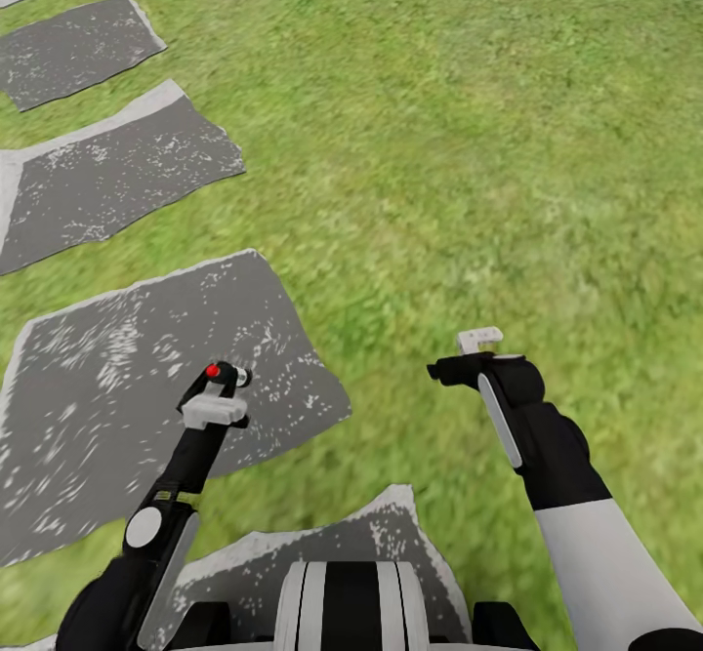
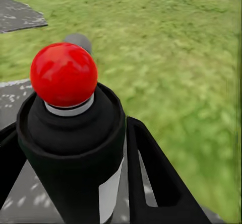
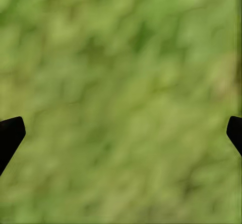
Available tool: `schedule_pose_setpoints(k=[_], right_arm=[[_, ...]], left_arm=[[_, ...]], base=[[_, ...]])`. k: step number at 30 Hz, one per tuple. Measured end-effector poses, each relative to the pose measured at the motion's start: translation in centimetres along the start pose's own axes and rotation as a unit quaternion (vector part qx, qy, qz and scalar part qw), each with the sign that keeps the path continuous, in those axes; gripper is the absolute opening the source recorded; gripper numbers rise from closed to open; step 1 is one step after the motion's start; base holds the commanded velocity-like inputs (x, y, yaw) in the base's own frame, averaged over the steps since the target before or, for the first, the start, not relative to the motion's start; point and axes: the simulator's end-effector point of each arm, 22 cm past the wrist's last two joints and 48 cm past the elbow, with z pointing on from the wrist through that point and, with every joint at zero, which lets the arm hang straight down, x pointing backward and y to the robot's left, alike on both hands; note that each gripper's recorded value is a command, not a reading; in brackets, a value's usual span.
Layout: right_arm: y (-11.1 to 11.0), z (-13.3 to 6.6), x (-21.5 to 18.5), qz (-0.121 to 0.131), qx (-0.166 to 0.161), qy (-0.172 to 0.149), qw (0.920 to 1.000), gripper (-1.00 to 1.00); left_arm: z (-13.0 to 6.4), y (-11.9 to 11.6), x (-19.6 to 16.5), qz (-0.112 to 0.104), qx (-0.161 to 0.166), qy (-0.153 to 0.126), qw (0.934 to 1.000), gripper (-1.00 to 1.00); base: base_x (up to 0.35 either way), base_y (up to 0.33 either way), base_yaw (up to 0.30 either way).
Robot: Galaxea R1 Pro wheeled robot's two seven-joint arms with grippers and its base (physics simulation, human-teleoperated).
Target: Pick up the pesticide atomizer in the garden and spray insectifuge to fully cover both potted plants in the garden.
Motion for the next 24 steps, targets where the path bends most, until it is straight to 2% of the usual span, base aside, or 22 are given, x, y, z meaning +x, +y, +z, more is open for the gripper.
schedule_pose_setpoints(k=[2, 5, 8, 10, 12, 16, 24], right_arm=[[0.0, -0.1, -0.1, 0.000, 0.000, -0.001, 1.0000, 1.00], [0.0, -0.2, -0.4, 0.000, 0.000, -0.005, 1.0000, 1.00], [0.0, -0.3, -0.4, -0.001, 0.001, -0.005, 1.0000, 1.00], [0.0, -0.3, -0.4, -0.001, 0.000, -0.005, 1.0000, 1.00], [0.0, -0.3, -0.4, -0.001, 0.000, -0.005, 1.0000, 1.00], [0.0, -0.3, -0.4, -0.001, 0.000, -0.005, 1.0000, 1.00], [0.0, -0.7, -0.8, -0.001, 0.000, -0.009, 1.0000, 1.00]], left_arm=[[-0.5, -0.2, -0.2, -0.001, 0.001, 0.000, 1.0000, -1.00], [-0.7, -0.5, 1.0, -0.004, 0.007, 0.034, 0.9994, -1.00], [-0.8, -2.0, 1.2, -0.005, 0.046, 0.044, 0.9980, -1.00], [-0.9, -2.5, 1.3, -0.005, 0.059, 0.044, 0.9973, -1.00], [-0.9, -2.2, 1.3, -0.006, 0.056, 0.044, 0.9974, -1.00], [-1.0, 0.2, 1.2, -0.007, 0.028, 0.045, 0.9986, -1.00], [-1.0, 0.8, 0.8, -0.007, 0.019, 0.043, 0.9988, -1.00]], base=[[0.000, 0.000, 0.000], [0.000, 0.000, 0.000], [0.000, 0.000, 0.000], [0.000, 0.000, 0.000], [0.000, 0.000, 0.000], [0.000, 0.000, 0.000], [0.000, 0.000, 0.000]])
